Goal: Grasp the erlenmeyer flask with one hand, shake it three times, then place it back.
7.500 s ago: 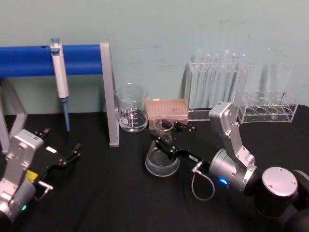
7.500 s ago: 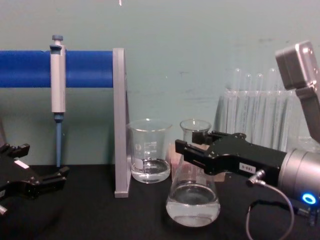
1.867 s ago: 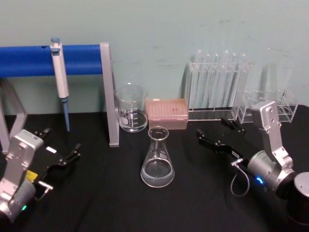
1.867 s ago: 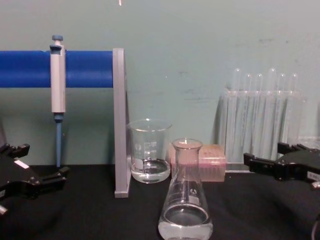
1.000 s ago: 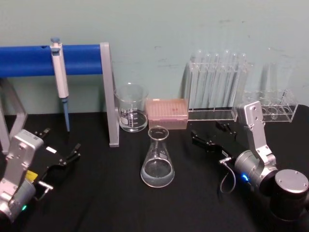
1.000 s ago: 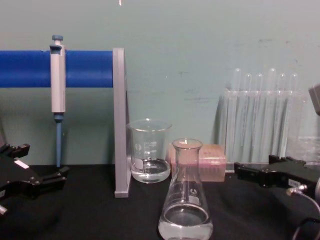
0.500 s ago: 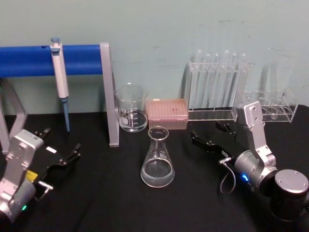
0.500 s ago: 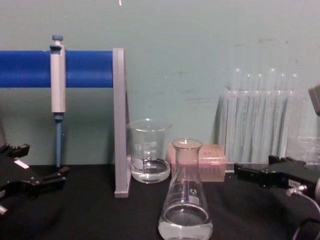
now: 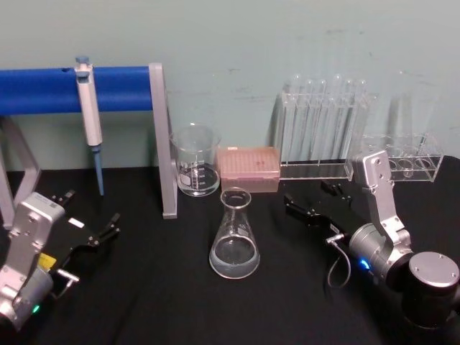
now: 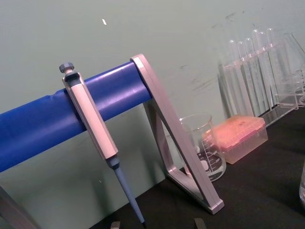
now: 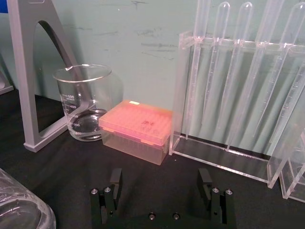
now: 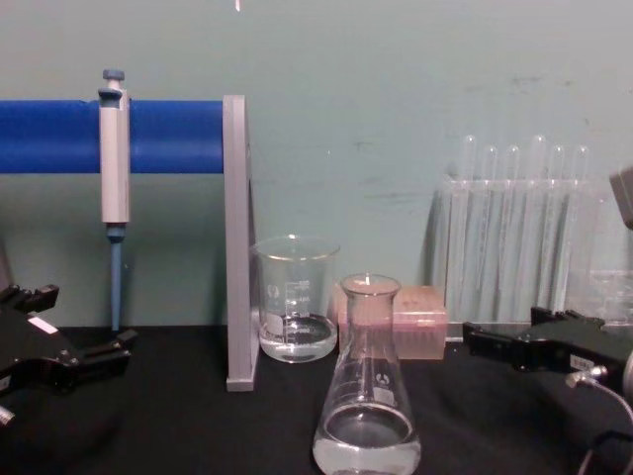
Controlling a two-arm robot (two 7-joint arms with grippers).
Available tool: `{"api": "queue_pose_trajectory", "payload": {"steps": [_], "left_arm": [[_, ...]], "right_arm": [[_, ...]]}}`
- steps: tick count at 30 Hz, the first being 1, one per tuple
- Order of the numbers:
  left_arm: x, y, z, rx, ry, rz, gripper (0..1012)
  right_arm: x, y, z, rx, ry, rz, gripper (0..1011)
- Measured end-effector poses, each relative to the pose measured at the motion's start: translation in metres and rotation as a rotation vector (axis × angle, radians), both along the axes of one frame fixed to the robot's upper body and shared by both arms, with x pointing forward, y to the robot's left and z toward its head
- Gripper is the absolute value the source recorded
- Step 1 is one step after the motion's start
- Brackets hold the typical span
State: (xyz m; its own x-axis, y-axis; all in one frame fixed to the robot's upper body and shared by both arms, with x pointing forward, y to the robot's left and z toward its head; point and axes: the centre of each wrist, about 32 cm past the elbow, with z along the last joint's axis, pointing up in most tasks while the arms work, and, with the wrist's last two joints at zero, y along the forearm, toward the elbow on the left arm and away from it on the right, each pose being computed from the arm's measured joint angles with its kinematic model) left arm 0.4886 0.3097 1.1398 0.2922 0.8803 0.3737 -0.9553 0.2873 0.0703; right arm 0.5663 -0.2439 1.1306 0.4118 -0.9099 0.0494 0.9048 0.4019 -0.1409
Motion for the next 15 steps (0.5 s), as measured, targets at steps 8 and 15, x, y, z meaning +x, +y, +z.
{"api": "queue_pose_trajectory", "payload": {"steps": [8,15], "left_arm": [[0.0000,0.0000,0.0000,0.000,0.000,0.000,1001],[0.0000,0.0000,0.0000,0.000,0.000,0.000,1001]], "right_arm": [[0.0000,0.0000,0.0000,0.000,0.000,0.000,1000],[0.0000,0.0000,0.0000,0.001,0.000,0.000,1000]]}}
